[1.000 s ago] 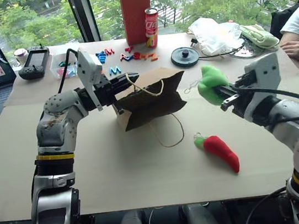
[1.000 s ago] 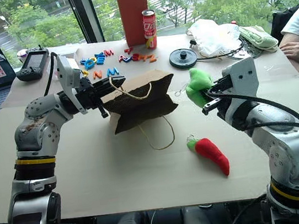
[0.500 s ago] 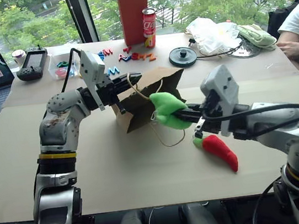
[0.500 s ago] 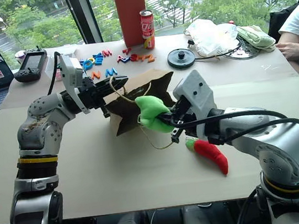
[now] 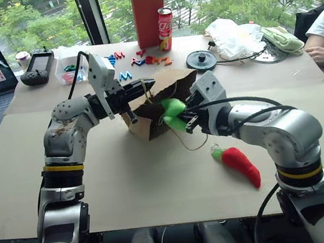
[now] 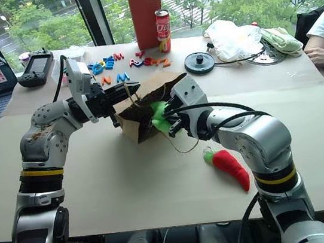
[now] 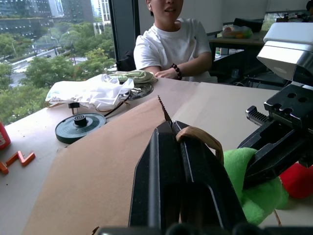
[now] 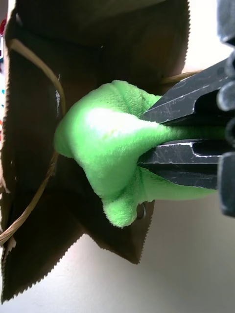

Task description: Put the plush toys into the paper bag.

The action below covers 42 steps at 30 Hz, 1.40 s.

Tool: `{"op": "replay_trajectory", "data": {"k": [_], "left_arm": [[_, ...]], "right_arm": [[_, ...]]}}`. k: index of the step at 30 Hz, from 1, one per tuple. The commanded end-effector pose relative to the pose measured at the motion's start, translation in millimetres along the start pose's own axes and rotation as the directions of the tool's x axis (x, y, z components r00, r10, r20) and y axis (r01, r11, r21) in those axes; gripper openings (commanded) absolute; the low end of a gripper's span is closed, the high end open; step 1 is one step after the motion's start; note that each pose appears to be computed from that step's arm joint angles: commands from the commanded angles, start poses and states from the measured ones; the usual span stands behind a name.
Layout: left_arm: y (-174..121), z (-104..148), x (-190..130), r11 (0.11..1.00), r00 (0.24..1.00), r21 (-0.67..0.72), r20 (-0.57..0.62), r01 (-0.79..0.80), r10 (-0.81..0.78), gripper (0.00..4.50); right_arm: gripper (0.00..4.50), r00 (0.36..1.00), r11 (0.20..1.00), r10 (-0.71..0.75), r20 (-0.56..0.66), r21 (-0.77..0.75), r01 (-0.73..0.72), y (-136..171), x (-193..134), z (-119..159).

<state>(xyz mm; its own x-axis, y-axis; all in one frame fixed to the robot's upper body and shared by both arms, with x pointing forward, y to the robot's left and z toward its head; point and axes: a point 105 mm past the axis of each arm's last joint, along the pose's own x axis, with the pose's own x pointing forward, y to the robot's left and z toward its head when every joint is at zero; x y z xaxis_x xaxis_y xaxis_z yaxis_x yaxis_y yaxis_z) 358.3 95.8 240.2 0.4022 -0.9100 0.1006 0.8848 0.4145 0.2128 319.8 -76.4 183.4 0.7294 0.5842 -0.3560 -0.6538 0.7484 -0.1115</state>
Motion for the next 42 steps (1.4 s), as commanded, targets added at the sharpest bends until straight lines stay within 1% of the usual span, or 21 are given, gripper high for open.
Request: {"op": "replay_trajectory", "data": {"k": [1,4,8,10,12,15,20,22,25,27,29,31,32,33,34,36,39,42], "left_arm": [[0,14,1,0.999,0.999,0.043,0.031,0.005,-0.006,0.07],[1,14,1,0.999,0.999,0.042,0.032,0.003,-0.004,0.07],[-1,13,3,0.999,0.999,0.039,0.032,0.012,-0.013,0.07],[-3,12,4,0.999,0.999,0.039,0.029,0.022,-0.023,0.07],[-7,11,5,0.999,0.999,0.037,0.026,0.038,-0.039,0.07],[-9,9,7,0.998,0.998,0.032,0.025,0.049,-0.05,0.07],[-12,8,9,0.997,0.998,0.027,0.021,0.066,-0.066,0.07],[-13,8,8,0.997,0.998,0.027,0.019,0.067,-0.068,0.07],[-12,9,7,0.997,0.998,0.028,0.017,0.067,-0.068,0.07],[-12,9,7,0.997,0.998,0.028,0.016,0.068,-0.068,0.07],[-12,9,6,0.997,0.998,0.028,0.013,0.069,-0.069,0.07],[-13,8,6,0.997,0.998,0.028,0.01,0.068,-0.069,0.07],[-13,8,6,0.997,0.998,0.027,0.01,0.068,-0.068,0.07],[-13,8,6,0.997,0.998,0.026,0.011,0.068,-0.068,0.07],[-13,8,6,0.997,0.998,0.026,0.011,0.068,-0.068,0.07],[-13,8,6,0.997,0.998,0.026,0.012,0.067,-0.068,0.07],[-13,8,7,0.997,0.998,0.027,0.011,0.067,-0.067,0.07],[-12,8,7,0.998,0.998,0.027,0.011,0.065,-0.065,0.07]], "right_arm": [[0.02,0.999,0.999,-0.038,0.022,-0.012,0.038,-11,-10,0],[0.02,0.999,0.999,-0.04,0.003,-0.006,0.04,-13,-9,-6],[0.02,1.0,1.0,-0.027,0.004,-0.003,0.027,-7,8,-3],[0.02,0.999,0.999,-0.033,0.014,0.0,0.033,-6,19,3],[0.02,0.998,0.999,-0.037,0.041,0.003,0.037,-4,30,15],[0.02,0.991,0.994,-0.11,0.072,0.031,0.108,-13,47,31],[0.02,0.975,0.984,-0.176,0.136,0.067,0.168,-22,55,53],[0.02,0.966,0.977,-0.205,0.156,0.082,0.195,-26,57,57],[0.02,0.957,0.969,-0.241,0.164,0.101,0.226,-31,60,55],[0.02,0.953,0.968,-0.237,0.189,0.134,0.214,-29,62,57],[0.87,0.952,0.971,-0.204,0.227,0.171,0.167,-21,62,63],[1.46,0.954,0.974,-0.168,0.25,0.189,0.122,-13,63,66],[1.86,0.955,0.977,-0.146,0.256,0.192,0.098,-9,63,67],[2.11,0.957,0.978,-0.132,0.26,0.193,0.083,-6,63,67],[2.55,0.96,0.981,-0.106,0.259,0.186,0.058,-1,63,67],[3.22,0.968,0.985,-0.039,0.247,0.17,-0.003,12,64,63],[4.25,0.973,0.986,-0.009,0.232,0.167,-0.03,18,64,58],[4.25,0.976,0.985,-0.016,0.219,0.173,-0.023,14,60,53]]}}
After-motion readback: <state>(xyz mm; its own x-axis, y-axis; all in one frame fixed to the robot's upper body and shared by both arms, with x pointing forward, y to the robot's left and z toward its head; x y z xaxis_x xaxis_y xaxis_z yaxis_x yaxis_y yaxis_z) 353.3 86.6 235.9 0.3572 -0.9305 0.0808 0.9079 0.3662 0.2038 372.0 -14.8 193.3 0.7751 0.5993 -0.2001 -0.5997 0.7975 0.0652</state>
